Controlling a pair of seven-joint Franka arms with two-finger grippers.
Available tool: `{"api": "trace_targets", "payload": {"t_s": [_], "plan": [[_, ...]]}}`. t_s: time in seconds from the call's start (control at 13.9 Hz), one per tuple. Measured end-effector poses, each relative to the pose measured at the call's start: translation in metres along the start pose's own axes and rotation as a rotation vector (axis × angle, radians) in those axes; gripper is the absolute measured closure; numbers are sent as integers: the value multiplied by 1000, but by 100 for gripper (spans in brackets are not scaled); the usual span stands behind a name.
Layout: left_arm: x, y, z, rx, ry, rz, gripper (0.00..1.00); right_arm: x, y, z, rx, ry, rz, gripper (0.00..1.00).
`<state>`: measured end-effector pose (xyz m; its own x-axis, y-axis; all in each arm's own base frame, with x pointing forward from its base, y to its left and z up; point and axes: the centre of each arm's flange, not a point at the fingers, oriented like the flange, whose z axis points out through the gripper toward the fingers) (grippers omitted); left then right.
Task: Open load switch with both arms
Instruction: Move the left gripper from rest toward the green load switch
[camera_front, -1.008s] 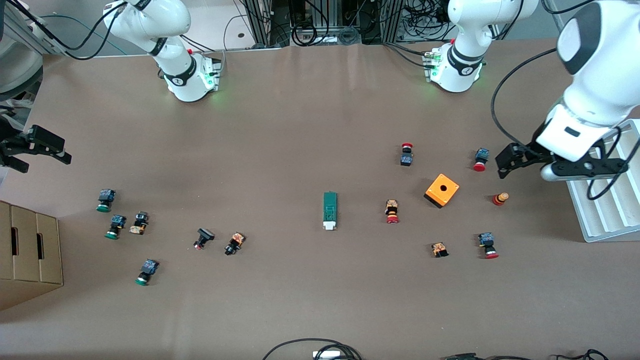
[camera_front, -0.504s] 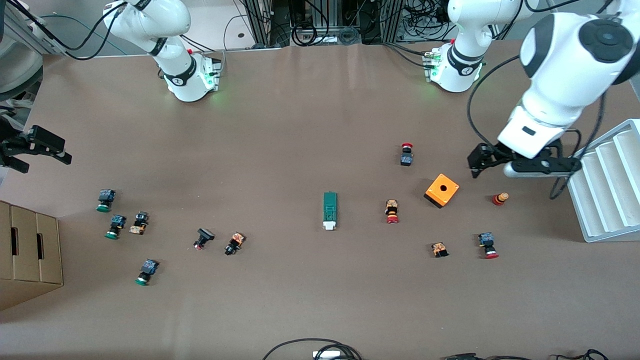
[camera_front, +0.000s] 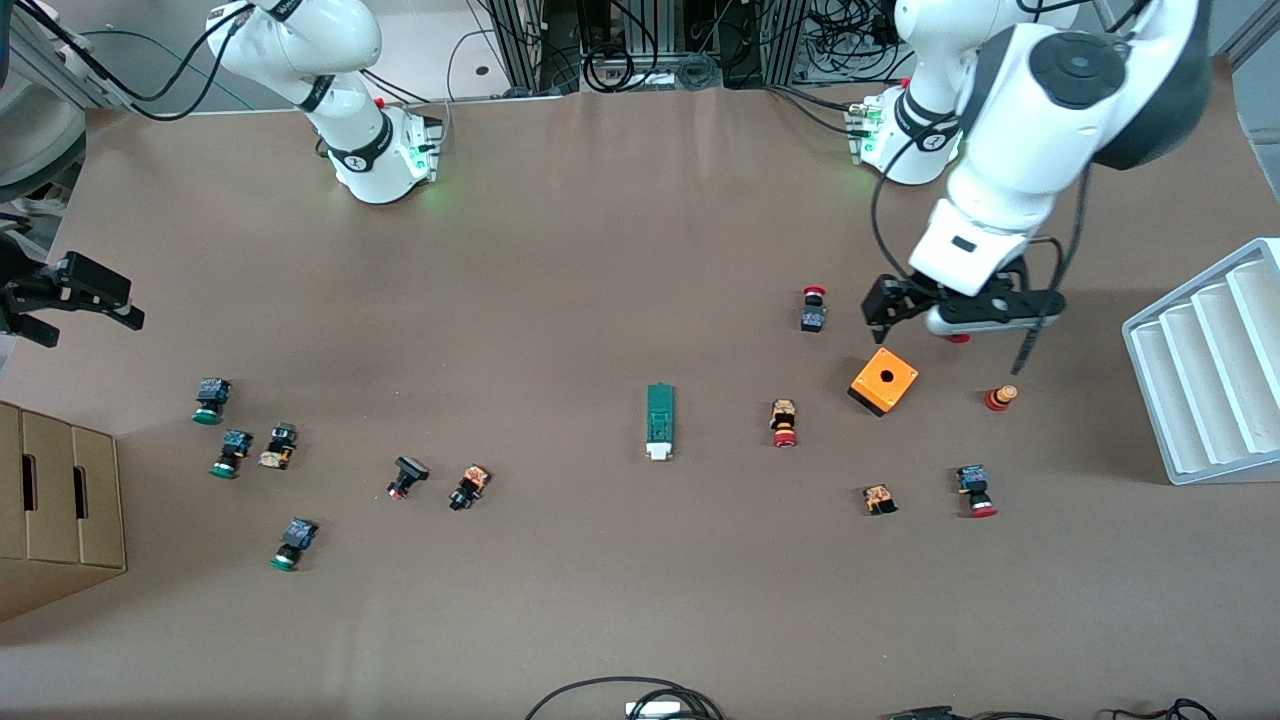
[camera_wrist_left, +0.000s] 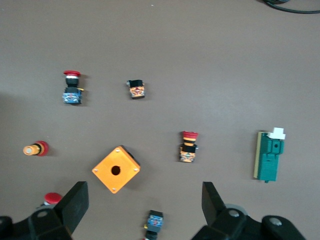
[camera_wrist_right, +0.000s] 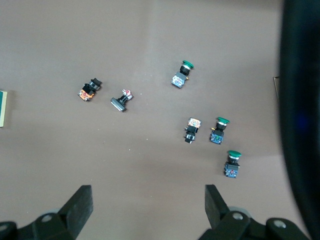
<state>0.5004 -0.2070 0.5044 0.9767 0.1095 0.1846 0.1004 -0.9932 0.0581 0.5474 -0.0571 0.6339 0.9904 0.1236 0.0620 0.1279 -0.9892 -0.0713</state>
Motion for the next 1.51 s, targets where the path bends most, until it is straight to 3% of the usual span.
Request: {"api": "trace_targets", "payload": {"t_s": [0.43,0.65,0.86,1.22,1.51], "plan": [[-33,58,5,-35,60,39,0,0,0,0,0,0,0,0],[-57,90,1,37,135,176,0,0,0,0,0,1,0,0],[-86,123,-7,73,198,213,0,0,0,0,0,0,-1,0],[-134,156,-6,153,236,182,0,0,0,1,0,0,-4,0],[-158,174,-9,135,240,130,0,0,0,1,0,0,-10,0]]}}
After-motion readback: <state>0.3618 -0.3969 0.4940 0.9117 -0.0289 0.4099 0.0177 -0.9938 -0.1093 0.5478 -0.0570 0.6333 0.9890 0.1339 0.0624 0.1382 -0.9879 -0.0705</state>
